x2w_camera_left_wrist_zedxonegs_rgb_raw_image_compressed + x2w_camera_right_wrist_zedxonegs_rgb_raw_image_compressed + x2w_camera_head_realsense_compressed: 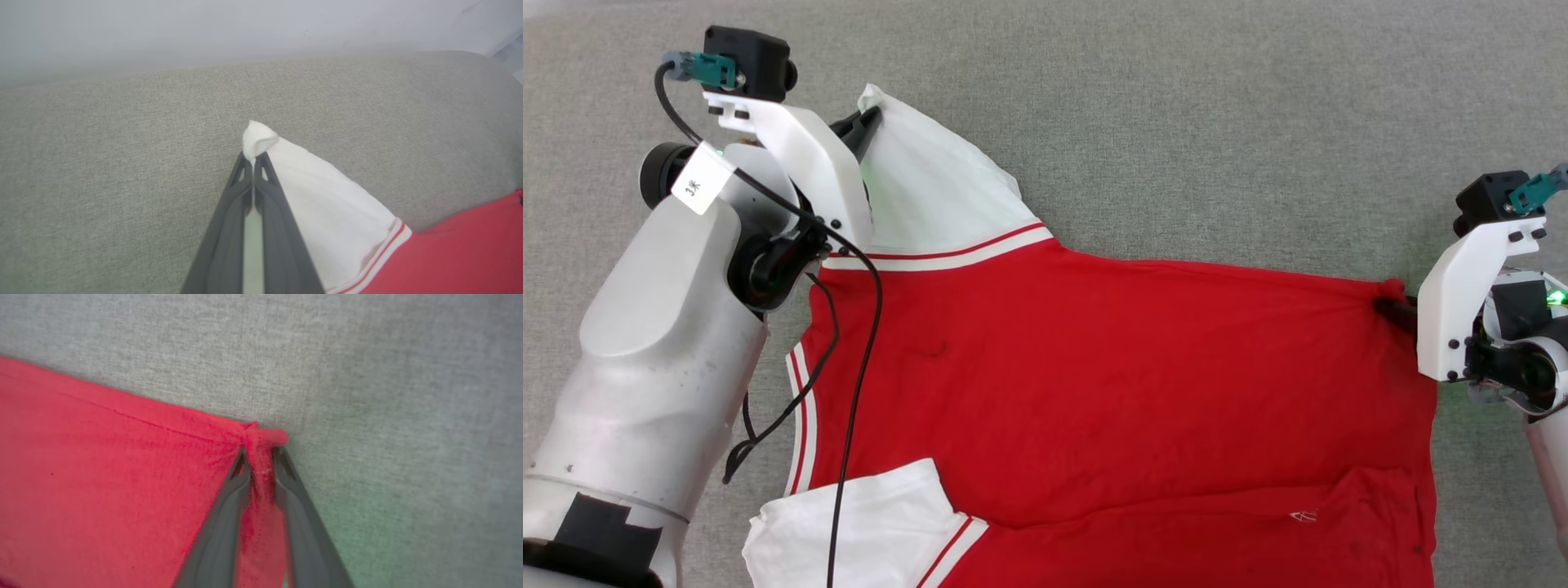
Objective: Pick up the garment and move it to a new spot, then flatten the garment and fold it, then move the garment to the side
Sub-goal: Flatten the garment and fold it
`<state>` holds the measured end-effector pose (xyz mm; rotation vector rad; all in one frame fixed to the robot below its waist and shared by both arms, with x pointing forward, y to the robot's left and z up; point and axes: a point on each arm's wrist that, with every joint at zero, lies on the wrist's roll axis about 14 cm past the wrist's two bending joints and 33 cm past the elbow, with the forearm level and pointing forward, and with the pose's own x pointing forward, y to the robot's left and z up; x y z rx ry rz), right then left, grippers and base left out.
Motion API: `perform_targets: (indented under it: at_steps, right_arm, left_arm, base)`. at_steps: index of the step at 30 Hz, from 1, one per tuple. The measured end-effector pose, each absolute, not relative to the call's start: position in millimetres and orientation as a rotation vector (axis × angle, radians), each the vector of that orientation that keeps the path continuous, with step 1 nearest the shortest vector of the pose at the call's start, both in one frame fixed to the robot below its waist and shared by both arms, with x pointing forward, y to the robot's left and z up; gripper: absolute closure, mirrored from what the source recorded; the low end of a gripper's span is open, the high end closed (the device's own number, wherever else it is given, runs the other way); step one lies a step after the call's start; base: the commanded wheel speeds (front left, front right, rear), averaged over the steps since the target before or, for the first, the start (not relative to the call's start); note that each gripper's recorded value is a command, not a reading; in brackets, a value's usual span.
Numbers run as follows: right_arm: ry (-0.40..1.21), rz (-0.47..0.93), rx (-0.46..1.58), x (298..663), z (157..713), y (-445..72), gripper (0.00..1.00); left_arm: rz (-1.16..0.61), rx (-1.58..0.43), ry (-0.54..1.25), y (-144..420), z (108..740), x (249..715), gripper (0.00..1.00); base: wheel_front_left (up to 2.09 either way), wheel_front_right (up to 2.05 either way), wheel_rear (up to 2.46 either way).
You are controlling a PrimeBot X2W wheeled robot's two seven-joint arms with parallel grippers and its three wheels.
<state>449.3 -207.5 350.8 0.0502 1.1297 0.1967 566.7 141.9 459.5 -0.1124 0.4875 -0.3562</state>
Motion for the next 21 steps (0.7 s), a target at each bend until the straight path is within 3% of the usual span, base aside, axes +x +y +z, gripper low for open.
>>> perform_targets:
  at_steps: [4, 12, 21]
  right_arm:
    - [1.075, 0.190, 0.075, 456, 361, -208, 1.00]
    - [0.820, 0.156, 0.144, 479, 417, -216, 1.00]
    - [0.683, 0.148, 0.155, 453, 438, -215, 1.00]
  left_arm:
    - [-0.357, -0.115, 0.472, 143, 463, 563, 1.00]
    - [-0.327, -0.150, 0.351, 156, 500, 554, 1.00]
    - [-0.277, -0.177, 0.274, 178, 510, 513, 1.00]
  base:
    - [0.00, 0.00, 0.00]
    - [0.00, 0.00, 0.00]
    - [0.00, 0.00, 0.00]
